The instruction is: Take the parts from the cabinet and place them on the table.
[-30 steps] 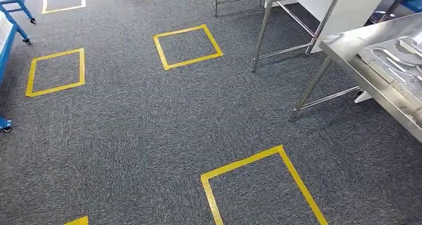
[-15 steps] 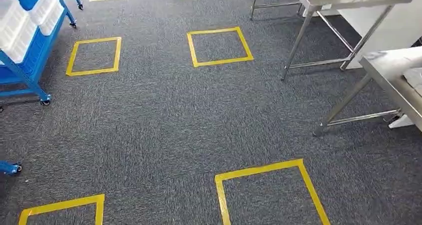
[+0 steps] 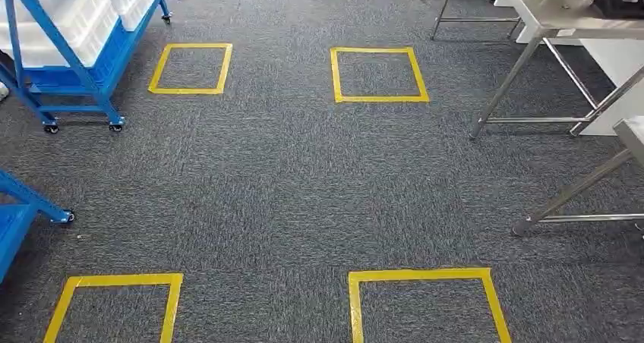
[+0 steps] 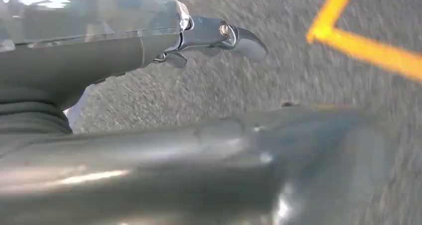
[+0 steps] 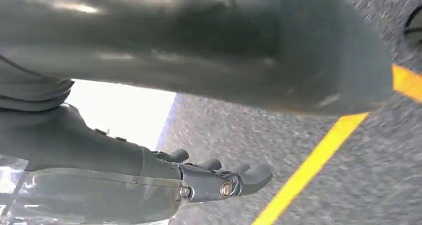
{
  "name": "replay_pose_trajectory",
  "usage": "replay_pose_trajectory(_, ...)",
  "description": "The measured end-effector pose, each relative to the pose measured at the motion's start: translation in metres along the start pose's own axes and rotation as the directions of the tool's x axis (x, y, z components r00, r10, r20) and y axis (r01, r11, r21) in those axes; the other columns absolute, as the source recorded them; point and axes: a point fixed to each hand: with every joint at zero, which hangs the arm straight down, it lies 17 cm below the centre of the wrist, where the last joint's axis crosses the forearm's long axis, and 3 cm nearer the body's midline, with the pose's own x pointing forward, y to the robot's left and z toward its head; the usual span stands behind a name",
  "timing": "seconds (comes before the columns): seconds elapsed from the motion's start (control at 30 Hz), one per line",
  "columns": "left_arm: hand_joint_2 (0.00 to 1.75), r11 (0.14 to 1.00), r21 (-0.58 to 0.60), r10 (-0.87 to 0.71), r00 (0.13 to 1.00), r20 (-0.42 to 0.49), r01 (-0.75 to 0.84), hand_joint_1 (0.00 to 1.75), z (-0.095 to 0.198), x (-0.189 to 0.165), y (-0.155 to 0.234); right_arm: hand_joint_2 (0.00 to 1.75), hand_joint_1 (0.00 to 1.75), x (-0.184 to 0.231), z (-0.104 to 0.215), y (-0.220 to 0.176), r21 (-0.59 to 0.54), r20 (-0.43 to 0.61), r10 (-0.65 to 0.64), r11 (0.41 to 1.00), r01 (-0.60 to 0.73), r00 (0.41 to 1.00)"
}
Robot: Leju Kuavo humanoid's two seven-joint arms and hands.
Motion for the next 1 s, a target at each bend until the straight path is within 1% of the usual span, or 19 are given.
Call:
replay_pose_trajectory(0.13, 0.00, 0.994, -0.069, -0.080, 0.995, 0.057, 0.084, 0.00, 0.002, 0.004, -0.010, 0.00, 0.00, -0.019, 0.001, 0.007, 0.009, -0.048, -0.112, 0.994, 0.112, 0.993)
replay_pose_trajectory(0.37, 0.00, 0.984, -0.099, -0.138, 0.986, 0.091, 0.147, 0.00, 0.000, 0.005, -0.010, 0.00, 0.00, -0.030, 0.001, 0.011, 0.008, -0.082, -0.189, 0.982, 0.190, 0.979)
replay_pose_trajectory(0.43, 0.00, 0.980, -0.120, -0.147, 0.984, 0.100, 0.158, 0.00, 0.003, 0.006, -0.016, 0.00, 0.00, -0.038, 0.000, 0.003, -0.008, -0.094, -0.205, 0.979, 0.205, 0.974)
replay_pose_trajectory(0.57, 0.00, 0.976, -0.126, -0.162, 0.980, 0.113, 0.176, 0.00, 0.001, 0.008, -0.015, 0.00, 0.00, -0.033, 0.001, 0.007, -0.003, -0.093, -0.234, 0.972, 0.235, 0.968)
replay_pose_trajectory(0.87, 0.00, 0.967, -0.150, -0.185, 0.971, 0.150, 0.207, 0.00, -0.002, 0.014, -0.012, 0.00, 0.00, -0.045, 0.002, 0.013, -0.005, -0.106, -0.265, 0.964, 0.266, 0.958)
replay_pose_trajectory(1.0, 0.00, 0.964, -0.162, -0.184, 0.970, 0.157, 0.209, 0.00, -0.002, 0.014, -0.013, 0.00, 0.00, -0.050, 0.000, 0.004, -0.024, -0.106, -0.275, 0.961, 0.274, 0.956)
